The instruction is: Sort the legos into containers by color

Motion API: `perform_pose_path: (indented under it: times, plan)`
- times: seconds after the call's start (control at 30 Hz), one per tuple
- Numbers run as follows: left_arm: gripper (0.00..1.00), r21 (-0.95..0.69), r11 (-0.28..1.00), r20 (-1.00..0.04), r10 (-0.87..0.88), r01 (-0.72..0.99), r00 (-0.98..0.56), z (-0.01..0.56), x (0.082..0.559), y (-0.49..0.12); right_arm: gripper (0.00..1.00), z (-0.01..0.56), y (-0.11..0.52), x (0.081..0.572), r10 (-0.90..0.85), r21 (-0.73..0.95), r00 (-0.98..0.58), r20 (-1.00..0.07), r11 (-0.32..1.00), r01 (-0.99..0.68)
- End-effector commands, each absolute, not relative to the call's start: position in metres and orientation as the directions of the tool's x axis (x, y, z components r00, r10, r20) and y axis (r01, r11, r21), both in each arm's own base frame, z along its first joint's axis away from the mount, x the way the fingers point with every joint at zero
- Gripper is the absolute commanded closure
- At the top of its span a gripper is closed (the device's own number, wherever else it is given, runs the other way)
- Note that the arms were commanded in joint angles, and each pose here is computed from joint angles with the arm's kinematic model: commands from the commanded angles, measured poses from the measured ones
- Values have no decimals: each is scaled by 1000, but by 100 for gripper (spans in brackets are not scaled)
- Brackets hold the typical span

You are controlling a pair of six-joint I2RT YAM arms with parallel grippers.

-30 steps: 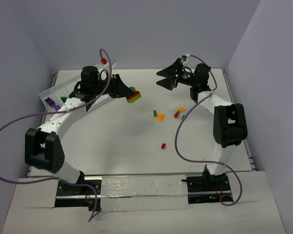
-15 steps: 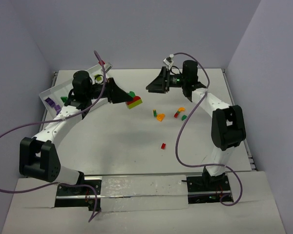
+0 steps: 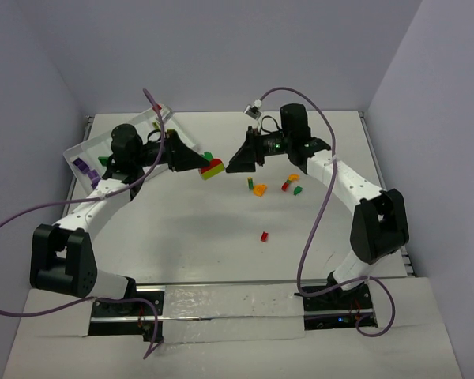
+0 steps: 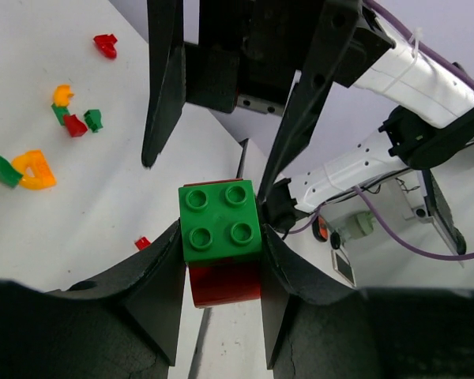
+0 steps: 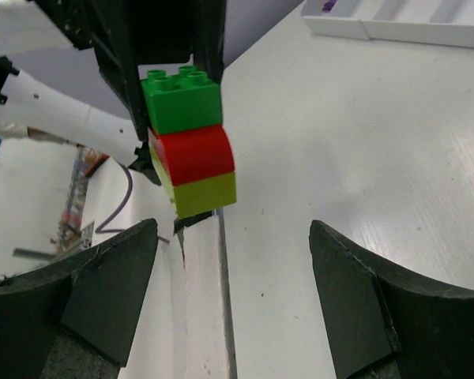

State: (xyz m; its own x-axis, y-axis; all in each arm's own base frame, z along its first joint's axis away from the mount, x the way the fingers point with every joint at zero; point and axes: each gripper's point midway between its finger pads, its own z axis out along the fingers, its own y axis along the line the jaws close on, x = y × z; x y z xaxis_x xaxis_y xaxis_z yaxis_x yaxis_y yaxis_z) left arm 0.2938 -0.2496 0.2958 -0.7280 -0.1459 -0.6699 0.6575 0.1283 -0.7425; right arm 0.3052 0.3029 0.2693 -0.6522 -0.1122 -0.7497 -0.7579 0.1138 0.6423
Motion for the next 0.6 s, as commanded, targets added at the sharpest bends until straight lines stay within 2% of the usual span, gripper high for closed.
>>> perform_pose_path:
  times: [0.0, 0.23, 0.37, 0.57]
  plan:
    - [100, -677, 38, -731, -145, 735, -667, 324, 275, -249, 16, 281, 313, 281, -174, 540, -538, -825, 35, -841]
    - [100, -681, 14, -727, -135, 732, -673, 322, 268, -248, 22, 290, 326, 272, -186, 523, -512, -839, -16, -852]
    - [100, -685, 9, -723, -135, 729, -677, 319, 265, -248, 32, 303, 331, 268, -160, 509, -496, -854, -57, -859]
    - [100, -682, 13, -725, -146, 732, -673, 319, 266, -248, 40, 314, 335, 264, -132, 522, -510, -850, -78, -849]
